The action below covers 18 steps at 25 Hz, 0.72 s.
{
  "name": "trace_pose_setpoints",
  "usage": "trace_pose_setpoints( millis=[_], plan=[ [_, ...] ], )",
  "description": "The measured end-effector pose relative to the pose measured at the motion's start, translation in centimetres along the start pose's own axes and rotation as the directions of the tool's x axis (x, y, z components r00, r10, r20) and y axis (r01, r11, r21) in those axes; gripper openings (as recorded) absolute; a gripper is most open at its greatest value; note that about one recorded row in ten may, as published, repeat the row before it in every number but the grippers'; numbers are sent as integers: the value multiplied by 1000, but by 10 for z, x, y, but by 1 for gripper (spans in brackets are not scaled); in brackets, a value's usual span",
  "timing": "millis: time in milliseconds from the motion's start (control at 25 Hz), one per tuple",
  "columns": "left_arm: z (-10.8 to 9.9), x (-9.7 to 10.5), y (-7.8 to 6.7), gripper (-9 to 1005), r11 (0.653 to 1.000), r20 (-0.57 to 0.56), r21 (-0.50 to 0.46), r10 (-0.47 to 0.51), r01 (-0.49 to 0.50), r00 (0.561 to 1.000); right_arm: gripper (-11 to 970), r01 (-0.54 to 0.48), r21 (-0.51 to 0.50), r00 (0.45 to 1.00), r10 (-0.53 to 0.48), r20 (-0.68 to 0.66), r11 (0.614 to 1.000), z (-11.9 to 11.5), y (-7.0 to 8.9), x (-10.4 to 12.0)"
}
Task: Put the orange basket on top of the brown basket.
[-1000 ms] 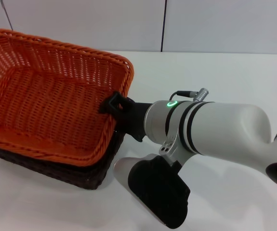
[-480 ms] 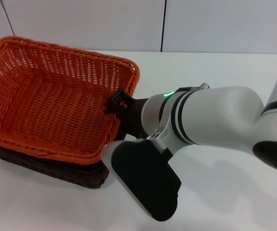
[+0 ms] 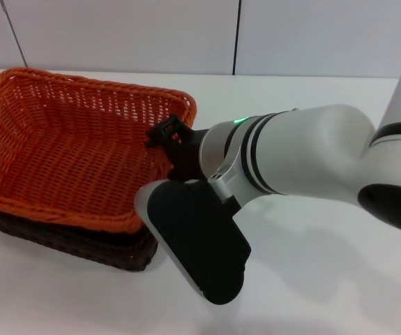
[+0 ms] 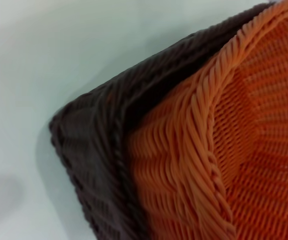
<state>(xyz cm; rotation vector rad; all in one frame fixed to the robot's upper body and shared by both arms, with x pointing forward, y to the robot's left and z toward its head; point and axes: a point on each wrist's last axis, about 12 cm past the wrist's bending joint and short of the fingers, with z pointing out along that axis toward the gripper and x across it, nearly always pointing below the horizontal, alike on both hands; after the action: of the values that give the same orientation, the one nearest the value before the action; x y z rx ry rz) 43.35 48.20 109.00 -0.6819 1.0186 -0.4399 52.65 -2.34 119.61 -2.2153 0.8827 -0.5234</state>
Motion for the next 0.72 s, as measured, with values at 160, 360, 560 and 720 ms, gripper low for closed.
trace_pose_setpoints(
  millis=[160,360,560,720],
  plan=[
    [-1,-1,1,734,1000,-1,-2,1,-1,1000,511,-16,28,1000,15,13,999,-9,-5,-2],
    [-4,0,2,733,1000,-4,-12,-6,6,1000,511,-47,3,999,47,15,999,-19,-3,-7],
    [-6,-1,5,733,1000,-6,-20,-20,20,1000,512,-81,-22,997,81,9,996,-27,-1,-10],
    [-6,-2,5,733,1000,-16,-20,-24,24,1000,512,-125,0,992,125,12,992,-40,-5,-8]
  ],
)
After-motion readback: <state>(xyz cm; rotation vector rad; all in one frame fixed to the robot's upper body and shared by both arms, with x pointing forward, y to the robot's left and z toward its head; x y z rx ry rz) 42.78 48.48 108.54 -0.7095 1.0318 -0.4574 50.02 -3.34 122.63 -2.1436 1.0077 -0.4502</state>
